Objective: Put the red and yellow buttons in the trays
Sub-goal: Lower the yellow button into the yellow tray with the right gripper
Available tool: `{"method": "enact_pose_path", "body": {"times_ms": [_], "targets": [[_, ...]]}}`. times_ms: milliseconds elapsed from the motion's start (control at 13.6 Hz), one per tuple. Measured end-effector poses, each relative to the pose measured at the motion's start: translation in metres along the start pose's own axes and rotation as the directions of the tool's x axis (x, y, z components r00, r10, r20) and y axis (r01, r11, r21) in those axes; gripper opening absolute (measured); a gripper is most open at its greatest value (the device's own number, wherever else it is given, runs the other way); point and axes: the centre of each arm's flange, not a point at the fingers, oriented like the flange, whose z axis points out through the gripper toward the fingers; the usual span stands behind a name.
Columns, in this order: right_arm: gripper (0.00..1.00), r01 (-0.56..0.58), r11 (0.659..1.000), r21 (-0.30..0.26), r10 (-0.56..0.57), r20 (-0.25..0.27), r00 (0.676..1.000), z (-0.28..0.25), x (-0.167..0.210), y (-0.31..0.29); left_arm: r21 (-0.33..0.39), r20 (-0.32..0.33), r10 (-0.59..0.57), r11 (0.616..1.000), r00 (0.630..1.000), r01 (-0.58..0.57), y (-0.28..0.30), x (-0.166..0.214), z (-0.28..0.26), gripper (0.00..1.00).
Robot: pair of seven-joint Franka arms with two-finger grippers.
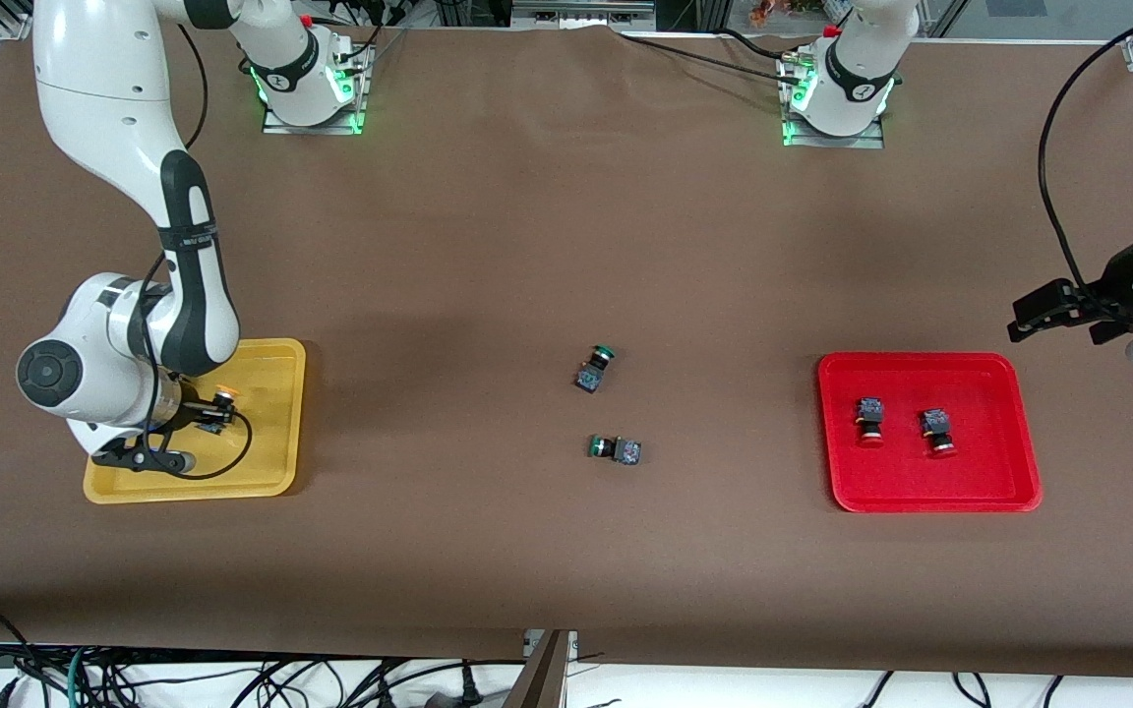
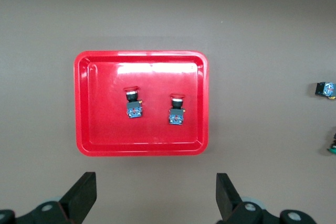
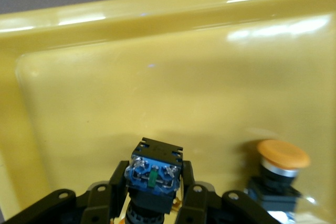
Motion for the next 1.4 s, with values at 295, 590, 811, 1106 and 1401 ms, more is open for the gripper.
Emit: {"method": "enact_pose_path", "body": {"times_ms": [295, 590, 811, 1106, 1401], "targets": [[0.44, 0.017, 1.000, 0.005, -0.017, -0.015, 1.000, 0.011, 0.001, -0.001, 0.039, -0.002, -0.003, 0.999, 1.000, 0.003, 0.012, -0.015, -0.009, 1.00], [0.62, 0.022, 1.000, 0.010, -0.022, -0.027, 0.999, 0.012, 0.002, -0.003, 0.036, -0.005, -0.005, 0.999, 1.000, 0.006, 0.014, -0.019, -0.012, 1.00], [0.93, 0.037, 0.999, 0.032, -0.037, -0.013, 0.999, -0.010, 0.005, -0.008, 0.013, -0.009, -0.011, 1.000, 1.000, 0.011, 0.015, -0.020, -0.015, 1.00], [1.00, 0.077, 0.995, 0.062, -0.079, 0.030, 0.996, -0.083, 0.019, -0.009, 0.017, -0.008, -0.010, 1.000, 1.000, 0.010, 0.017, -0.020, -0.015, 1.00], [1.00, 0.122, 0.992, 0.029, -0.124, 0.063, 0.990, -0.151, 0.022, -0.009, 0.017, -0.010, -0.014, 1.000, 1.000, 0.014, 0.015, -0.021, -0.016, 1.00]]}}
